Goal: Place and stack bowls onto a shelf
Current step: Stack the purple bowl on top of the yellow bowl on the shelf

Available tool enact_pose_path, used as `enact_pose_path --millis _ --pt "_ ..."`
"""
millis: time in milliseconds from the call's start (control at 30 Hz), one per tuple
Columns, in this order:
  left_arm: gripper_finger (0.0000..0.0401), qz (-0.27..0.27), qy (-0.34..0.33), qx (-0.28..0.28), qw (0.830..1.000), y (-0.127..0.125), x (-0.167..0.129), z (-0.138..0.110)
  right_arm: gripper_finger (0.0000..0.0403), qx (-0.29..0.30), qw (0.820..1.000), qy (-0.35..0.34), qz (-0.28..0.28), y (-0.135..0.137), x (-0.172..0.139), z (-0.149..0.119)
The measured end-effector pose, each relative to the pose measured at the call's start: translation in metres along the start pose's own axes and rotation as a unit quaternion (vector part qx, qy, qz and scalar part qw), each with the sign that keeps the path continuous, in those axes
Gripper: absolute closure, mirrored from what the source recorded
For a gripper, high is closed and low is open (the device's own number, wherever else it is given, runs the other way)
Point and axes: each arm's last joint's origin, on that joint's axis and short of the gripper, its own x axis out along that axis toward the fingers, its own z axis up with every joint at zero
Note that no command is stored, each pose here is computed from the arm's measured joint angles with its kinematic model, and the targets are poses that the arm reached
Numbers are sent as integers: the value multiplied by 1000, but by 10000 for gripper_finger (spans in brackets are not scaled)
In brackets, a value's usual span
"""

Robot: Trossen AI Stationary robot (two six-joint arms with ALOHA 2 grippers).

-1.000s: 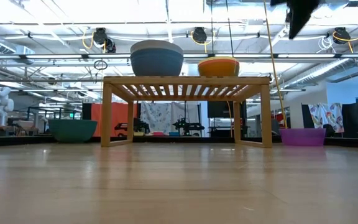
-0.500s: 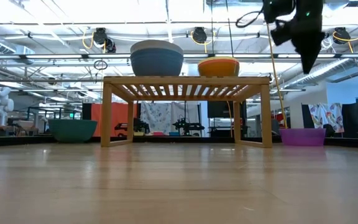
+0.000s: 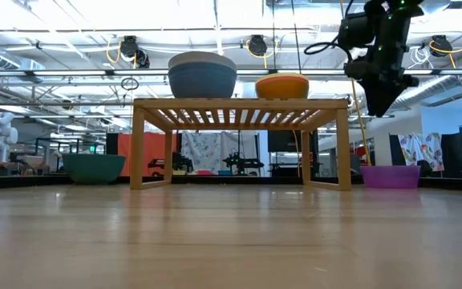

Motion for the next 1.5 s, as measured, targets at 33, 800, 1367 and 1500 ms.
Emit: enact_pose_path --millis 33,800,1367,1500 --pt "364 0 0 3 1000 0 0 0 291 14 1000 -9 3 -3 1 2" --pt "364 0 0 26 1000 0 0 0 291 276 960 35 25 -58 66 45" --pt "364 0 0 46 999 0 0 0 291 388 920 45 0 -69 104 60" --pt "364 0 0 61 998 0 0 0 291 394 918 54 -3 -71 108 60"
